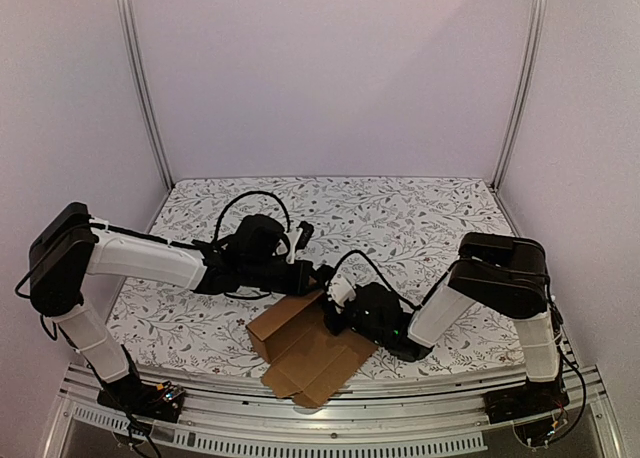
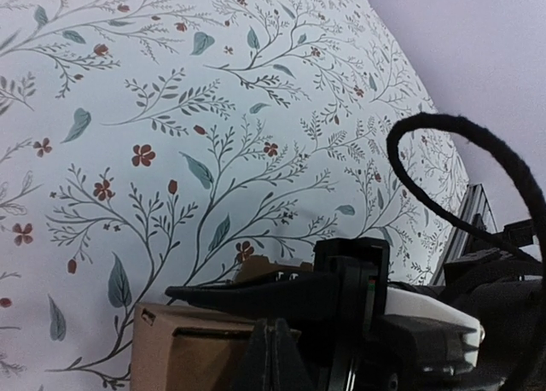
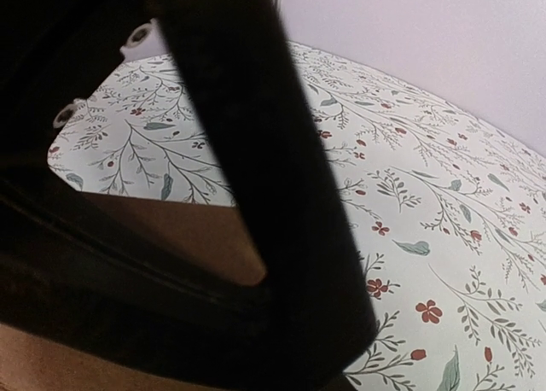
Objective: Fold the paper box
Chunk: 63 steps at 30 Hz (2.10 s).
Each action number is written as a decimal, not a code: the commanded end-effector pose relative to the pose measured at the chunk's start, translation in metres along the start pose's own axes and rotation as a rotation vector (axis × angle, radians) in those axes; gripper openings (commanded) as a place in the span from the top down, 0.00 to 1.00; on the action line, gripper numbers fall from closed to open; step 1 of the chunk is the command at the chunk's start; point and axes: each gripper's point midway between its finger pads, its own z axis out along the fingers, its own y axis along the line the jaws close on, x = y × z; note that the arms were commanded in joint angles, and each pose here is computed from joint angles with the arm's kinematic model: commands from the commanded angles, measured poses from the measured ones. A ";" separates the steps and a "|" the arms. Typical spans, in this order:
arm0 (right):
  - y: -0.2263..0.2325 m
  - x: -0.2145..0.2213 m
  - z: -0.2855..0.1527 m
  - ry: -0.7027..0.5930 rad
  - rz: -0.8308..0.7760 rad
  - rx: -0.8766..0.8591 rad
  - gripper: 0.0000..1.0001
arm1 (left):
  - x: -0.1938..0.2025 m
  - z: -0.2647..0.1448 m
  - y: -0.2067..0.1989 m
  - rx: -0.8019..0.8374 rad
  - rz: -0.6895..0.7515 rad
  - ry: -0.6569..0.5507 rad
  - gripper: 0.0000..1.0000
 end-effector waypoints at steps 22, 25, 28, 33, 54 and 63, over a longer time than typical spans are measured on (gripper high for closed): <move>-0.022 -0.005 -0.090 0.332 0.058 -0.008 0.12 | -0.016 -0.021 0.001 -0.109 0.069 0.040 1.00; -0.028 -0.019 -0.109 0.376 0.085 0.006 0.01 | -0.026 -0.031 -0.006 -0.110 0.088 0.024 1.00; -0.036 -0.031 -0.129 0.390 0.135 0.036 0.01 | -0.033 -0.044 -0.011 -0.114 0.098 0.014 1.00; -0.061 -0.036 -0.165 0.475 0.283 0.178 0.01 | -0.034 -0.065 -0.012 -0.137 0.110 0.012 0.96; 0.019 0.010 -0.205 0.667 0.939 0.034 0.16 | -0.003 -0.113 0.011 -0.201 0.109 -0.010 0.46; 0.016 0.035 -0.198 0.651 1.098 0.110 0.31 | 0.007 -0.099 -0.004 -0.100 0.101 0.054 0.34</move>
